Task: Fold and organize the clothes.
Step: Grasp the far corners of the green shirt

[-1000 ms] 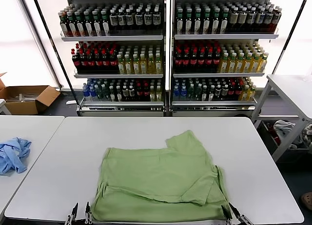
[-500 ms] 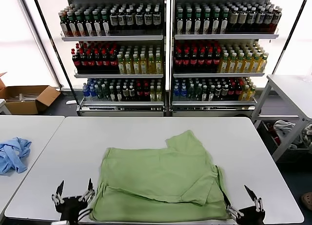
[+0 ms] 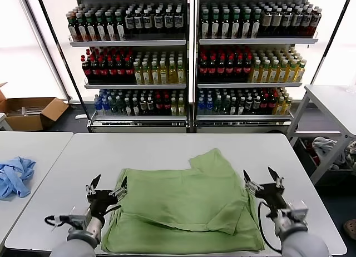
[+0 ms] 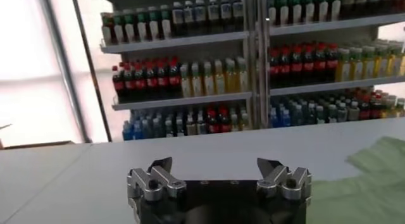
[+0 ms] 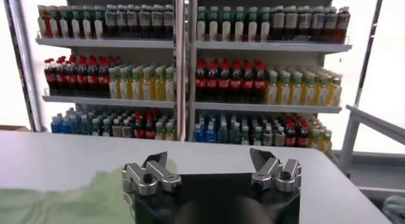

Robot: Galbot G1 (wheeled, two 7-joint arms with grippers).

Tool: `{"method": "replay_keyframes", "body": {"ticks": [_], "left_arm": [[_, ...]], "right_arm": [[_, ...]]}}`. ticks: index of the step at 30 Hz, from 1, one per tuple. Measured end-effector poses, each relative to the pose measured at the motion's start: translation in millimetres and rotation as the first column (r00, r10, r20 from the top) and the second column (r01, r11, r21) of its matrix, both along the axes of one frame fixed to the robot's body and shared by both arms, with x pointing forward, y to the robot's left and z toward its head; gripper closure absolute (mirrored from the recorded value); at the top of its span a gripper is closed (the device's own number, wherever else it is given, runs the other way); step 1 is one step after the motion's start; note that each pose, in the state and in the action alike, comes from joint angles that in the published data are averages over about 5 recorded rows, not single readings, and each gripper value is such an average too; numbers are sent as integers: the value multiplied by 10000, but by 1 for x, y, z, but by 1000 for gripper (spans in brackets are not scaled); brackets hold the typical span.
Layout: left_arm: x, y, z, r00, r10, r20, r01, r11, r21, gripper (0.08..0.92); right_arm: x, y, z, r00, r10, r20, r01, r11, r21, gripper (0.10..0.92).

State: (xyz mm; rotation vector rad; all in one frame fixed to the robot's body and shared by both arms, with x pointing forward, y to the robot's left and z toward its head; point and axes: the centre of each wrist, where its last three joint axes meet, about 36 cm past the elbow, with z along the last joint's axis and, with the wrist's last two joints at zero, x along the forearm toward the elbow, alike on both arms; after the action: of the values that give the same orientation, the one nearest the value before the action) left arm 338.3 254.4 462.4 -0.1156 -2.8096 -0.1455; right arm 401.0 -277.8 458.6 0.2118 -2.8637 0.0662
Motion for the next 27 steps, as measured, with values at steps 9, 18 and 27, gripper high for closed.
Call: {"method": "replay_keyframes", "body": {"ticks": [9, 18, 27], "left_arm": [[46, 13, -4, 9898, -1011, -1008, 1006, 9949, -100, 177], [86, 29, -14, 9782, -1205, -1690, 1191, 9927, -185, 177], [108, 44, -29, 9696, -984, -2243, 951, 9951, -256, 177]], "right_arm": [[81, 16, -4, 9891, 832, -1213, -841, 9965, -21, 200], [138, 26, -14, 9691, 1346, -2066, -1439, 9891, -306, 200], [179, 35, -17, 9519, 1706, -2545, -1899, 9804, -531, 200]]}}
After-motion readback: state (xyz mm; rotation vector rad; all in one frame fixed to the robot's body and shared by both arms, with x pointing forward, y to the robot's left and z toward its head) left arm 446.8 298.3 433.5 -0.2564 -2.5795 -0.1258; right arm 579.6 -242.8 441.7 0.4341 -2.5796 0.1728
